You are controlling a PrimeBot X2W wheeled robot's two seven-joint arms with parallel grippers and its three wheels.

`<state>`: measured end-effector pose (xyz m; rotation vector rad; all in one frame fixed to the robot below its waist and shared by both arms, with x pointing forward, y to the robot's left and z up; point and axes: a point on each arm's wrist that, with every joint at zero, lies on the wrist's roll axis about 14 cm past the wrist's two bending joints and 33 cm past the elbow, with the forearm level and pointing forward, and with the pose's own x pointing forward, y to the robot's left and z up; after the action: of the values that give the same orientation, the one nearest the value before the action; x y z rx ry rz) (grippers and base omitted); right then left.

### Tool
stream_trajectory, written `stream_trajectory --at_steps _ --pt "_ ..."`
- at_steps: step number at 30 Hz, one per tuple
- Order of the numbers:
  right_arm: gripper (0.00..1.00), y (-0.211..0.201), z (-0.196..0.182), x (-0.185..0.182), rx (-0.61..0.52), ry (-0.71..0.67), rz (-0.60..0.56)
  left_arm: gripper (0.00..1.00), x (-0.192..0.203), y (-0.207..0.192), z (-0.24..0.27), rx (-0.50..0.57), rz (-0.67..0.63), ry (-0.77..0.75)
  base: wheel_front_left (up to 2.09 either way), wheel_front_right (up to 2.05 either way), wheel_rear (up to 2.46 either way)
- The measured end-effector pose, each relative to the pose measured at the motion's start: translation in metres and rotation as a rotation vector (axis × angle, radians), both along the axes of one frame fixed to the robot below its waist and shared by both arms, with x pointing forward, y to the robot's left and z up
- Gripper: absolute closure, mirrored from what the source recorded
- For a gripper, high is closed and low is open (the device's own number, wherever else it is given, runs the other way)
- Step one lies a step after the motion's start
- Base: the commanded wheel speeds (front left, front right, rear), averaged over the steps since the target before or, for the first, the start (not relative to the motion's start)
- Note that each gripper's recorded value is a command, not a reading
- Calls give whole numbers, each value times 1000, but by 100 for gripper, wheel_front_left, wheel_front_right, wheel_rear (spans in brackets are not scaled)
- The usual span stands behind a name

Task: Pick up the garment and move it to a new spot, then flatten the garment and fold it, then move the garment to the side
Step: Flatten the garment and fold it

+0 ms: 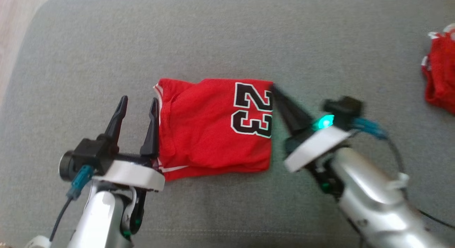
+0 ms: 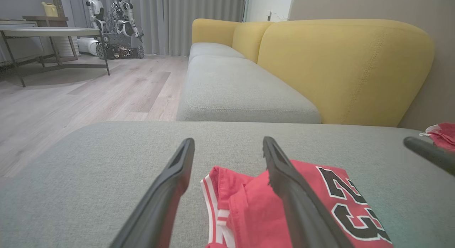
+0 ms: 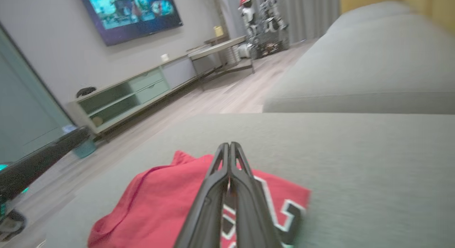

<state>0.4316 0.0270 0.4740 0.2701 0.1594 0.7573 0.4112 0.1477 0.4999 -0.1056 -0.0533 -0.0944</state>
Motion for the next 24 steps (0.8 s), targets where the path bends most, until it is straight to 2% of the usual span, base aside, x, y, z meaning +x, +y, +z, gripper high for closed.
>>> stream_trajectory --at_steps 1,2,3,4,9,13,24 --pt "94 -14 3 4 2 -14 -45 0 -1 -1 1 -1 -3 -1 0 0 0" --pt "66 -28 6 8 5 -27 -91 0 -4 -2 0 -1 -5 0 0 0 0" --pt "24 -42 9 11 9 -39 -139 0 -5 -2 0 -1 -7 1 0 0 0" --pt "0 -56 12 13 11 -51 -187 0 -7 -2 0 1 -4 3 0 0 0" --pt "0 -121 29 15 -18 -119 -387 0 -13 5 5 18 10 -11 0 0 0" --pt "0 -151 34 4 -64 -125 -474 0 -15 5 12 22 9 -33 0 0 0" --pt "0 -162 35 -45 -119 -80 -515 0 -42 12 5 54 19 4 0 0 0"
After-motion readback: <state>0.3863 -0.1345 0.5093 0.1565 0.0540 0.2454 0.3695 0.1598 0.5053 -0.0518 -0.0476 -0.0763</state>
